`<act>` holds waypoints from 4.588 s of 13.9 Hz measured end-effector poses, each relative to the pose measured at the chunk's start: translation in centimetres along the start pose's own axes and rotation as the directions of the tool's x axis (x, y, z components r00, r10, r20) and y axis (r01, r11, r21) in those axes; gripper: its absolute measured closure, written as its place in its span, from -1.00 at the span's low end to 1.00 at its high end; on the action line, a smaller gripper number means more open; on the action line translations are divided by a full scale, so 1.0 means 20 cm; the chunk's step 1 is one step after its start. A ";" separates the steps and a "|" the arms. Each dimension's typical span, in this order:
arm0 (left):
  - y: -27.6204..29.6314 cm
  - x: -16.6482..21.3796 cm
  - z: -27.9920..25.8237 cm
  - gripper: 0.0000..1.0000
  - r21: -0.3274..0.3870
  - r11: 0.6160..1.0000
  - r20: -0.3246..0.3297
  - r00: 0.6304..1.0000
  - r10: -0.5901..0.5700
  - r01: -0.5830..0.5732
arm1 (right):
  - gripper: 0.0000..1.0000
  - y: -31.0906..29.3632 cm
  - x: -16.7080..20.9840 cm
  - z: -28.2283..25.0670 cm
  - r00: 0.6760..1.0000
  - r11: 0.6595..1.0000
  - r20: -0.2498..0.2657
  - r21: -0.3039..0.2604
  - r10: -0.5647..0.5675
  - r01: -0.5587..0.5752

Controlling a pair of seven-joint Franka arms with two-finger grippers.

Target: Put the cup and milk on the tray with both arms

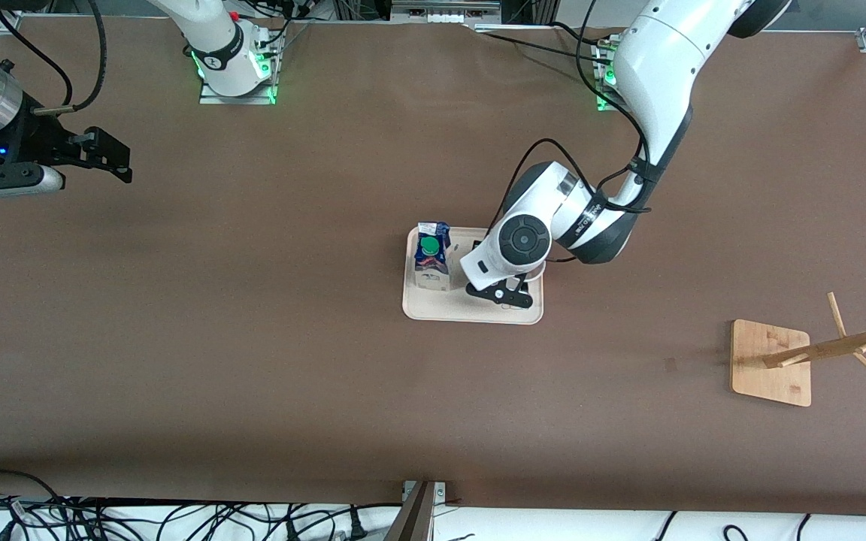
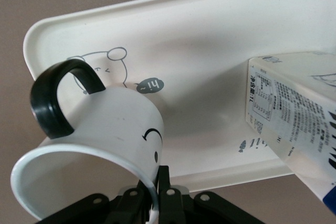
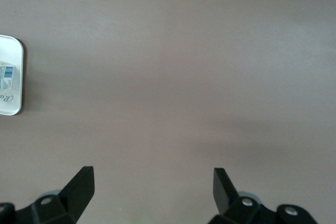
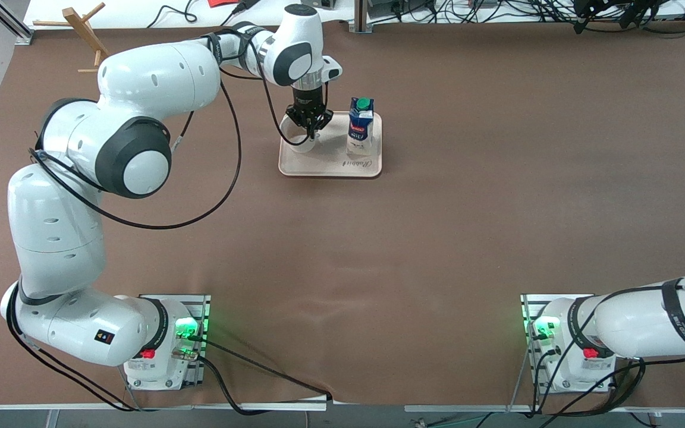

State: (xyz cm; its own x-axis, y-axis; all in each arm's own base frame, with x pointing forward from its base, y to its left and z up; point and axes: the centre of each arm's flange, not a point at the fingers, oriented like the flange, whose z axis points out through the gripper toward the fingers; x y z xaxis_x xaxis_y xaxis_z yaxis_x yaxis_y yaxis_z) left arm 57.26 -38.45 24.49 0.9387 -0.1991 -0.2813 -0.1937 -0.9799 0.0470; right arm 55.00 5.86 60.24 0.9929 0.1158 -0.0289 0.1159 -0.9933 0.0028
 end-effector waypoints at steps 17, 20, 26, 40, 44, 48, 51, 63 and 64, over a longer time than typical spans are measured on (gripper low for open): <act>-0.02 0.08 -0.02 -0.55 -0.033 0.999 -0.053 0.998 -0.037 0.036 | -1.00 0.05 0.00 0.05 1.000 0.999 0.017 0.038 -0.010 0.010; 0.00 0.05 -0.16 -1.00 -0.040 0.986 -0.060 0.985 -0.162 0.159 | -1.00 0.05 -0.02 0.01 1.000 0.999 0.001 0.049 -0.011 0.011; -0.13 -0.10 -0.63 -1.00 -0.016 0.976 -0.094 0.972 -0.216 0.215 | -1.00 0.04 -0.03 -0.03 1.000 0.999 -0.016 0.048 -0.014 0.015; -1.63 -0.63 -1.75 -1.00 0.022 0.975 -0.180 0.960 -0.212 0.220 | -1.00 -0.03 -0.02 -0.09 0.998 0.998 -0.045 0.046 -0.041 0.043; -2.10 -0.67 -1.68 -1.00 -0.114 0.972 -0.156 0.963 -0.220 0.204 | -1.00 -0.04 -0.02 -0.11 0.998 0.998 -0.051 0.046 -0.044 0.046; -2.13 -0.70 -1.74 -1.00 -0.118 0.970 -0.181 0.956 -0.232 0.213 | -1.00 -0.03 -0.02 -0.17 0.996 0.998 -0.076 0.044 -0.042 0.045; -2.08 -0.72 -1.79 -1.00 -0.097 0.975 -0.199 0.956 -0.217 0.201 | -1.00 -0.02 -0.02 -0.20 0.995 0.998 -0.089 0.044 -0.043 0.047; -1.95 -0.80 -1.81 -1.00 -0.064 0.981 -0.217 0.957 -0.191 0.182 | -1.00 -0.02 -0.01 -0.19 0.995 0.998 -0.087 0.043 -0.049 0.053; -1.92 -0.82 -1.80 -1.00 -0.060 0.982 -0.219 0.957 -0.188 0.179 | -1.00 -0.02 -0.01 -0.19 0.995 0.998 -0.087 0.043 -0.050 0.054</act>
State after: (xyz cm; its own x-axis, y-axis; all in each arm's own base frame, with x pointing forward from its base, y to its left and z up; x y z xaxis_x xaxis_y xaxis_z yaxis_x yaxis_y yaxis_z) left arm 59.55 2.15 61.83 0.9977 -0.0084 -0.0679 -0.0048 -0.9986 0.0529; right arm 54.79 6.21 64.07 0.9845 0.1652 0.0581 0.1677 -0.9850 -0.0413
